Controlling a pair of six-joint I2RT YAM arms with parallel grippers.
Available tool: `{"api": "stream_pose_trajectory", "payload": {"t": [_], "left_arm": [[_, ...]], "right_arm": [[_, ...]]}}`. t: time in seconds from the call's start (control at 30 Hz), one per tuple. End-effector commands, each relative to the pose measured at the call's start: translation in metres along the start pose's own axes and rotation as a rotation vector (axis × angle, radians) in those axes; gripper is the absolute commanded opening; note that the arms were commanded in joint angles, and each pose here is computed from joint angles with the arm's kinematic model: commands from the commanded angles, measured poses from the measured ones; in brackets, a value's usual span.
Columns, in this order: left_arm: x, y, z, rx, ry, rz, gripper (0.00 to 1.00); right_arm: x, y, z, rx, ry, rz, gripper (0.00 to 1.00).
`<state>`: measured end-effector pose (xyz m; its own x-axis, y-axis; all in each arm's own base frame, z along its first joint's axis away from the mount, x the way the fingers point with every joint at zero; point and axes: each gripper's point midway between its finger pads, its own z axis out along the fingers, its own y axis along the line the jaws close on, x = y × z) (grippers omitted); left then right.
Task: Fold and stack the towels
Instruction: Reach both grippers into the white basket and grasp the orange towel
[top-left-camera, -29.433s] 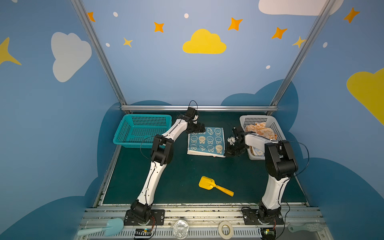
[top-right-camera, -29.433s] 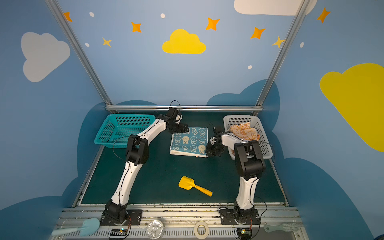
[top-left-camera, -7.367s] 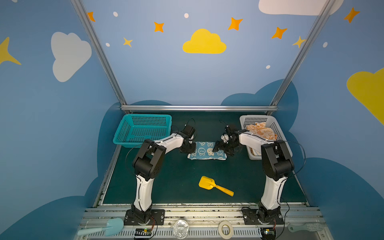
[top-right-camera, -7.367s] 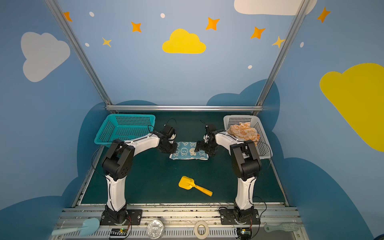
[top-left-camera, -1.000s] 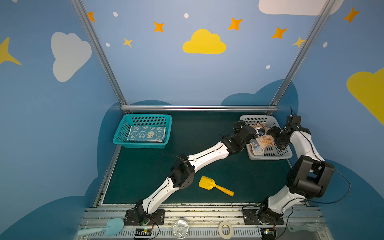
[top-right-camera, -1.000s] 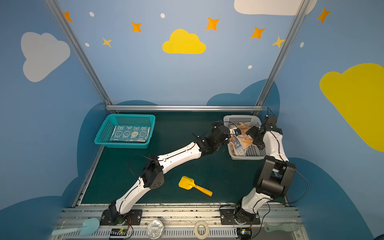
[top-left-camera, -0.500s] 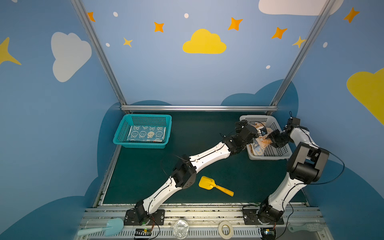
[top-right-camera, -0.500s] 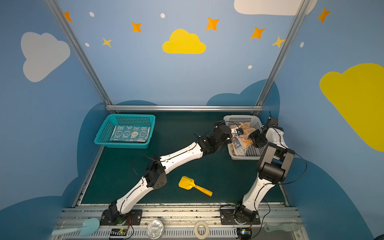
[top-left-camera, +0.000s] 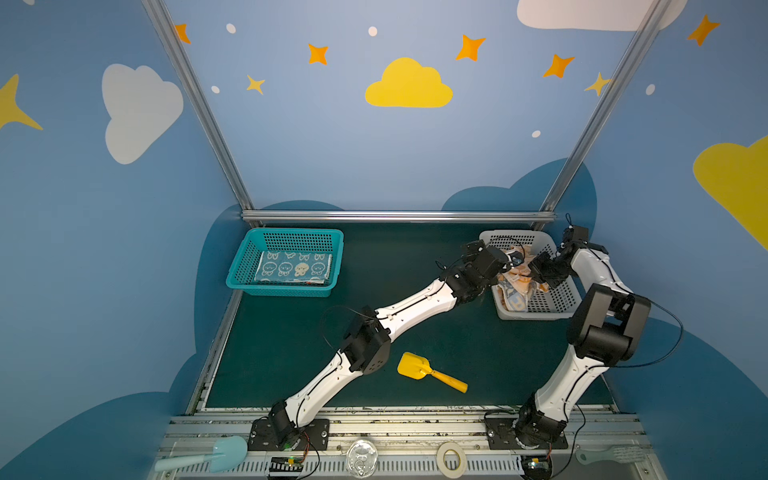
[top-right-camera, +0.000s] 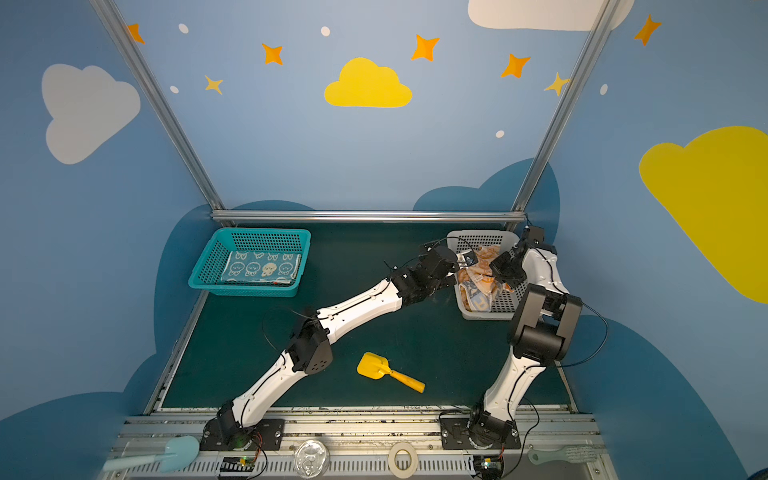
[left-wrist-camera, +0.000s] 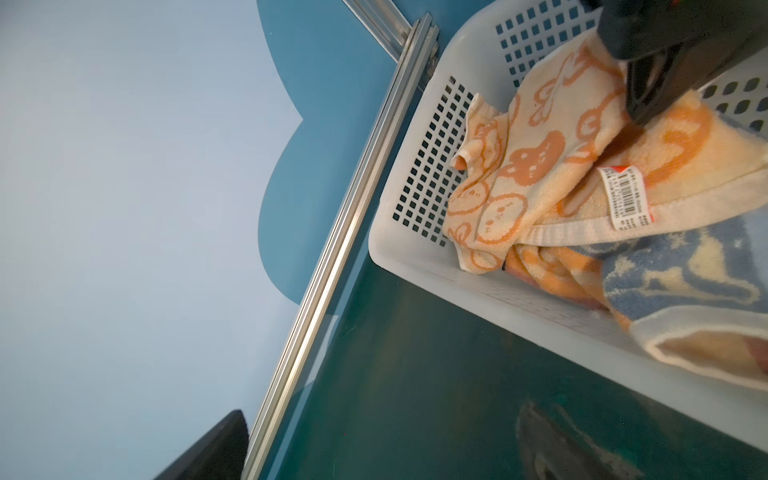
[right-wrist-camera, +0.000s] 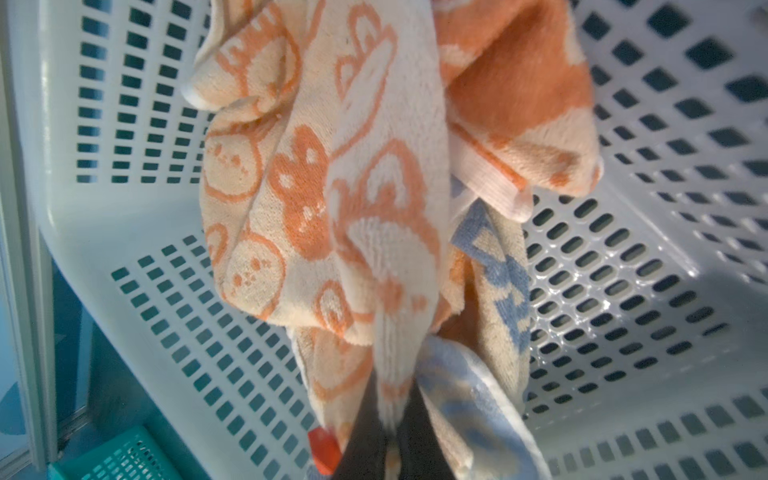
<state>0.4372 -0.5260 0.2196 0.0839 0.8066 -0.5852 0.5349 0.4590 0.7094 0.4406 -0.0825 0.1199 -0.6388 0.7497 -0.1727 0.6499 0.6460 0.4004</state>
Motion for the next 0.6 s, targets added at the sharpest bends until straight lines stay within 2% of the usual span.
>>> {"api": "stream_pose_trajectory", "payload": {"t": [0.0,0.17,0.27,0.37,0.5,0.57], "left_arm": [[-0.017,0.045,-0.038,-0.035,-0.018,-0.108,1.0],[-0.004,0.072,-0.056,-0.042,0.02,-0.223,1.0],[0.019,0.094,-0.072,0.005,0.081,-0.392,1.0],[0.049,0.114,-0.085,0.04,0.149,-0.564,1.0],[0.081,0.133,-0.105,-0.03,0.177,-0.643,1.0],[0.102,0.138,-0.116,-0.055,0.202,-0.709,1.0]], "right_arm": [[-0.001,0.016,-0.044,0.01,-0.071,-0.059,0.05],[0.012,0.044,-0.083,0.014,-0.132,-0.163,0.03],[0.028,0.072,-0.109,-0.041,-0.152,-0.233,0.02],[0.054,0.115,-0.137,-0.126,-0.191,-0.384,0.03],[0.099,0.178,-0.168,-0.274,-0.28,-0.602,0.03],[0.123,0.205,-0.179,-0.315,-0.322,-0.64,0.03]]}}
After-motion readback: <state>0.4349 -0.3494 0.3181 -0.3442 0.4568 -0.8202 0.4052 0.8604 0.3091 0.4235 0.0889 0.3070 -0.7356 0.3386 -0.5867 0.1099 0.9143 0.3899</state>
